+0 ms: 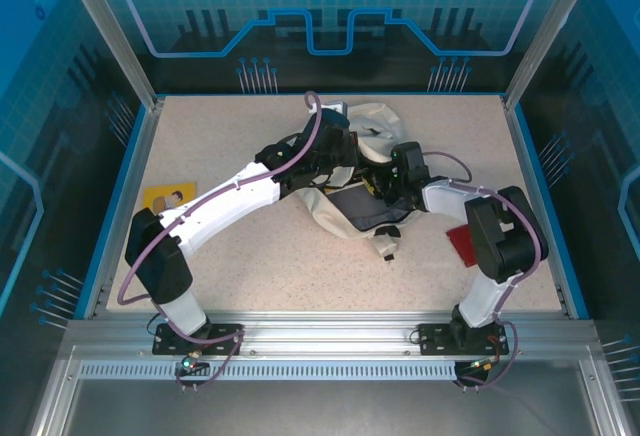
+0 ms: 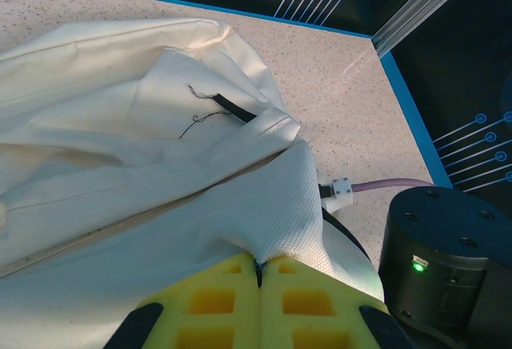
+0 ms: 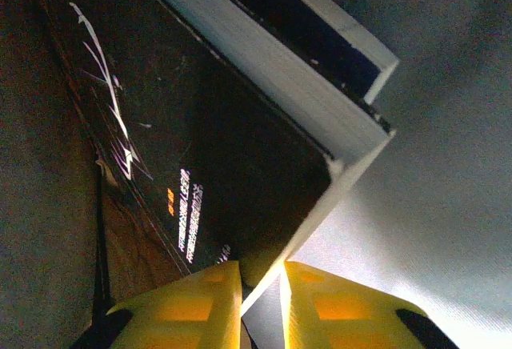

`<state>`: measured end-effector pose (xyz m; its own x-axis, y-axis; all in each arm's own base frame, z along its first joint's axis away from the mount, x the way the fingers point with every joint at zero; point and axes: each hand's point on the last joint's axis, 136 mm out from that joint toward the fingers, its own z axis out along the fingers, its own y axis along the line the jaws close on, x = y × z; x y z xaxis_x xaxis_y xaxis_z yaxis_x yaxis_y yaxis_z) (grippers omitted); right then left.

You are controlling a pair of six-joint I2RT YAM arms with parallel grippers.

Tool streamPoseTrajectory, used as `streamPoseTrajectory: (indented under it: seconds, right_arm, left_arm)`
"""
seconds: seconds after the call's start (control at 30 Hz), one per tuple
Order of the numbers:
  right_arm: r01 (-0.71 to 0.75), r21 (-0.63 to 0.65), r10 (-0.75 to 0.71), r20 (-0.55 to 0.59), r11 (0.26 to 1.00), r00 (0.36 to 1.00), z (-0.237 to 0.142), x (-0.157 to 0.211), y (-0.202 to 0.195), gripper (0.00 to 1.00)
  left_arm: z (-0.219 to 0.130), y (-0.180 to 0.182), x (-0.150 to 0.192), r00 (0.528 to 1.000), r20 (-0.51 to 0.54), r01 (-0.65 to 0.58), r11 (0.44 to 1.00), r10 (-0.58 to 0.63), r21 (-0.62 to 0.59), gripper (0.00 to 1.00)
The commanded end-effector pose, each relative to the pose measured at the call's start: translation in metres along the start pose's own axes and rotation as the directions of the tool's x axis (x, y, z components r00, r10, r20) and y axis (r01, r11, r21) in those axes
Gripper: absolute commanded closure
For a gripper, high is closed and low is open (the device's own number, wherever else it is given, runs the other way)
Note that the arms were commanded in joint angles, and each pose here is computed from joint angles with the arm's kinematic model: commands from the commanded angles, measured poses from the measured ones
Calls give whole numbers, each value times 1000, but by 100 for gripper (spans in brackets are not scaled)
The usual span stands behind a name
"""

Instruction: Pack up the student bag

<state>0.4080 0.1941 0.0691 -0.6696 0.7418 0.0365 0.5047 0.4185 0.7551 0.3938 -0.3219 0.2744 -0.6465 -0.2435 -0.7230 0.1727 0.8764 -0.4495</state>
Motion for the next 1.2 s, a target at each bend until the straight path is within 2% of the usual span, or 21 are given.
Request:
streamPoseTrajectory:
  seconds: [0.0, 0.13, 0.27, 0.43, 0.6, 0.7, 0.77, 0.87, 0.93, 1.03, 1.17]
  right_arm:
    - [44, -52, -45, -19, 998, 999, 7, -2, 16, 83]
    - [78, -79, -80, -24, 994, 997, 2, -3, 21, 85]
    - [85, -45, -85, -1, 995, 996, -20, -3, 10, 78]
    - [104, 69, -106, 30, 992, 994, -63, 5, -28, 60]
    - [136, 242, -165, 108, 961, 980, -111, 6, -69, 50]
    - [170, 378, -262, 207, 910, 943, -150, -5, -88, 46]
    - [202, 407, -329, 269, 891, 905, -174, -14, -85, 40]
    - [284, 408, -427, 319, 868, 846, -203, -20, -62, 29]
    - [352, 410, -496, 327, 841, 804, -216, -22, -43, 18]
    - [432, 418, -580, 349, 799, 736, -229, -22, -17, 6]
    - [502, 395, -627, 316, 769, 712, -224, -17, 4, 0]
  left_arm:
    - [-4, -5, -14, 999, 32, 16, 1000, -17, 23, 100]
    - [-3, -5, -13, 1000, 24, 16, 1000, -17, 21, 100]
    - [-2, -3, -12, 1000, 17, 16, 1000, -16, 19, 100]
    - [1, -1, -6, 1000, -9, 17, 1000, -17, 26, 98]
    - [5, -1, 3, 999, -49, 17, 999, -15, 38, 95]
    - [5, 0, 11, 997, -81, 11, 999, -7, 50, 91]
    - [2, 3, 16, 994, -105, -1, 999, 7, 54, 83]
    - [-7, 16, 22, 992, -124, -7, 1000, 10, 28, 50]
    - [-15, 32, 24, 993, -121, -11, 1000, 9, -15, 34]
    - [-29, 70, 25, 996, -91, -17, 991, 5, -131, 22]
    - [-49, 137, 31, 997, -62, 29, 951, -51, -307, 13]
